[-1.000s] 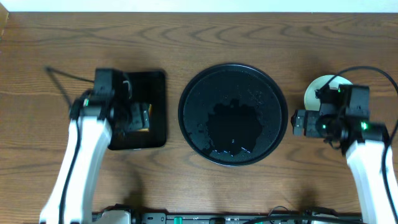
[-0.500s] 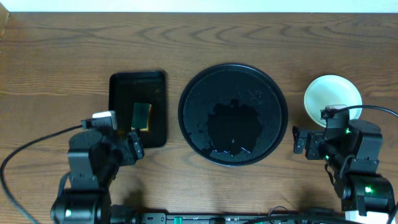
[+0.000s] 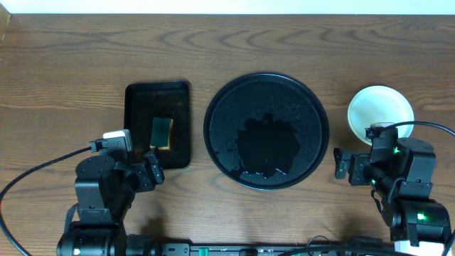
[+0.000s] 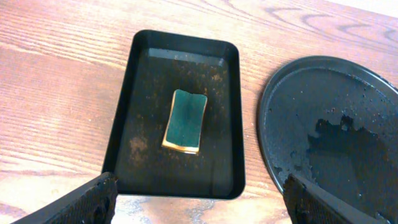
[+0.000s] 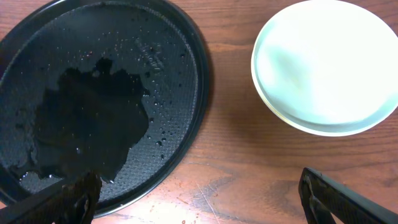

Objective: Clean dirty plates on tray and stack at the side

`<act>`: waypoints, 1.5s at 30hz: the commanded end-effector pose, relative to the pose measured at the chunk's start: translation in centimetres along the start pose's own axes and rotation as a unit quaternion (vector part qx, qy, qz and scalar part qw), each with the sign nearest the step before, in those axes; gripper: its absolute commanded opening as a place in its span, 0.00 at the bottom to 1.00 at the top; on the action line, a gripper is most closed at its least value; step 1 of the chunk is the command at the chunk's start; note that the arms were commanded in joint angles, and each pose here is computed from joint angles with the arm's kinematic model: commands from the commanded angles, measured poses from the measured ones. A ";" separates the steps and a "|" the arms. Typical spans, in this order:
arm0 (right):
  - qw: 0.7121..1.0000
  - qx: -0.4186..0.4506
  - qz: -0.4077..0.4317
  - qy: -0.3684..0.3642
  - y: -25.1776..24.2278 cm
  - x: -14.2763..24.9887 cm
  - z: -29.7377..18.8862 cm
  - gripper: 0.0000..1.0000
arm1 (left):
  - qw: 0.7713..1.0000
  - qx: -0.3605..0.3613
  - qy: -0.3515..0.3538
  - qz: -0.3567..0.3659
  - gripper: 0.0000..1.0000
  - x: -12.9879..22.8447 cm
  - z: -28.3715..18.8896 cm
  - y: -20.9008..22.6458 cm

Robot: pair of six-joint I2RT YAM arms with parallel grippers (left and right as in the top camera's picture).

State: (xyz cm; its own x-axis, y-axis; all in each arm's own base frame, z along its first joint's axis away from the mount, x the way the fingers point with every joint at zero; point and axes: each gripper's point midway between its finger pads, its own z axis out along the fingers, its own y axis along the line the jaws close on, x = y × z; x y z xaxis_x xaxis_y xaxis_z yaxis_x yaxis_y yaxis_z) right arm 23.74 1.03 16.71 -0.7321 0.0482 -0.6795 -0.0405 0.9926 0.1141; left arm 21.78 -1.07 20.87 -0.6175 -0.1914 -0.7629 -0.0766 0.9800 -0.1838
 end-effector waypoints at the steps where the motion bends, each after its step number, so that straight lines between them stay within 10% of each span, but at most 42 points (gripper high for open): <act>1: 1.000 -0.004 -0.008 0.004 0.2 0.3 0.1 0.99 | 1.000 -0.006 0.002 -0.002 0.86 0.2 0.2 0.2; 12: 0.991 -0.013 -0.041 -0.129 1.3 -2.2 -1.9 0.99 | 1.000 -0.006 0.002 -0.002 0.86 0.2 0.2 0.2; 26: 0.880 -0.039 -0.095 -0.464 2.9 -4.6 -3.9 0.99 | 1.000 -0.006 0.002 -0.002 0.86 0.2 0.2 0.2; 45: 0.930 0.000 -0.060 -0.362 0.7 0.1 1.4 0.99 | 1.000 -0.006 0.002 -0.002 0.86 0.2 0.2 0.2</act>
State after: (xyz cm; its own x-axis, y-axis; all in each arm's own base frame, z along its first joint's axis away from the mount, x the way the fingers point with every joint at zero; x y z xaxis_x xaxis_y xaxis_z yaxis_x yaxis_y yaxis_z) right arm 24.60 1.64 15.80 -0.0697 -0.0121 -0.9975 -0.0882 0.9961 -0.0059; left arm 21.77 -1.06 20.81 -0.6186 -0.1914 -0.7620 -0.0772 0.9800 -0.1834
